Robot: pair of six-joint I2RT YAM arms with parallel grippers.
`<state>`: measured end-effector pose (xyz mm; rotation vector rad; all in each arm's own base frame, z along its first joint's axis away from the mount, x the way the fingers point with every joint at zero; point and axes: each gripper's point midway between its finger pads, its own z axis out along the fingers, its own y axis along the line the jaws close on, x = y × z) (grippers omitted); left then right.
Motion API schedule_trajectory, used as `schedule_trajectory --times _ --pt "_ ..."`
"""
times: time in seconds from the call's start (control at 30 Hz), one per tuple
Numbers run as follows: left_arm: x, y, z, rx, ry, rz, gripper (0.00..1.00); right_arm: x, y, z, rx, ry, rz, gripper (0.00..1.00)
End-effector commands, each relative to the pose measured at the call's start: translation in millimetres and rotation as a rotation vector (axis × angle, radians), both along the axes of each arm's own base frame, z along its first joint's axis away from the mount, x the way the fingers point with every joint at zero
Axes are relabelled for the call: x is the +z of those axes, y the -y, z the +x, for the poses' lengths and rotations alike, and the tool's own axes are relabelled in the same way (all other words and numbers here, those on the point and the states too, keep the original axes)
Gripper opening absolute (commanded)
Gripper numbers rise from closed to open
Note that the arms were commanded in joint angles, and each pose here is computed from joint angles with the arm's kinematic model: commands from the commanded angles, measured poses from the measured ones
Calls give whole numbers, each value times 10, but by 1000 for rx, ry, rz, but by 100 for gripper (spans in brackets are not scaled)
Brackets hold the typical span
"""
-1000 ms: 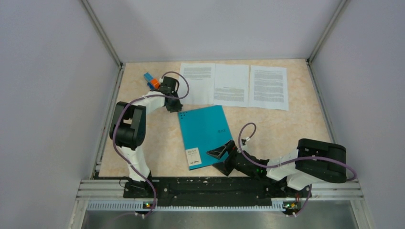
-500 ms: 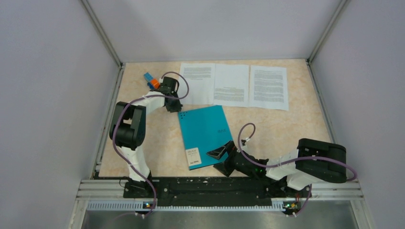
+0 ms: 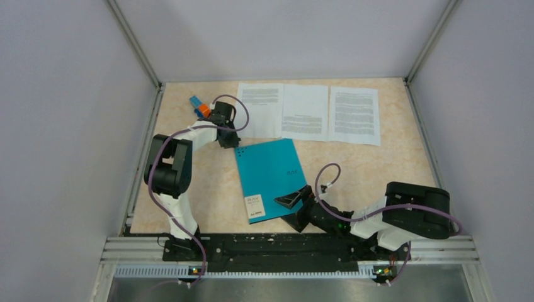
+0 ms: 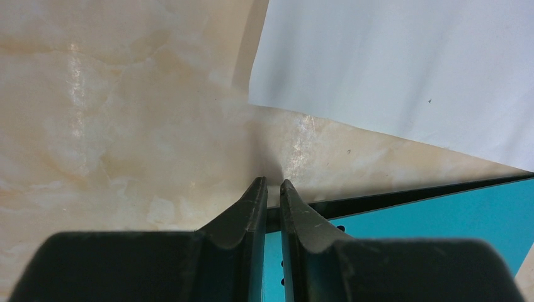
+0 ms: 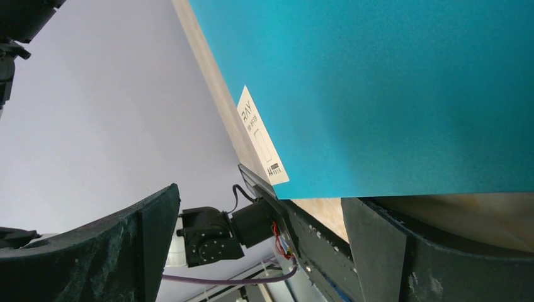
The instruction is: Put the files into the folder
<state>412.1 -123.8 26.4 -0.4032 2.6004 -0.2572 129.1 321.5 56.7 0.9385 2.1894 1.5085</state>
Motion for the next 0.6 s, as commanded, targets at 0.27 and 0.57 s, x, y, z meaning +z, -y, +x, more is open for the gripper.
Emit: schedule_trajectory --times 0.27,0.57 --pt "-148 102 -295 -23 -83 -63 11 180 69 138 -92 57 83 92" --pt "-209 149 -525 -1 -117 -115 2 331 114 189 -103 139 70 88"
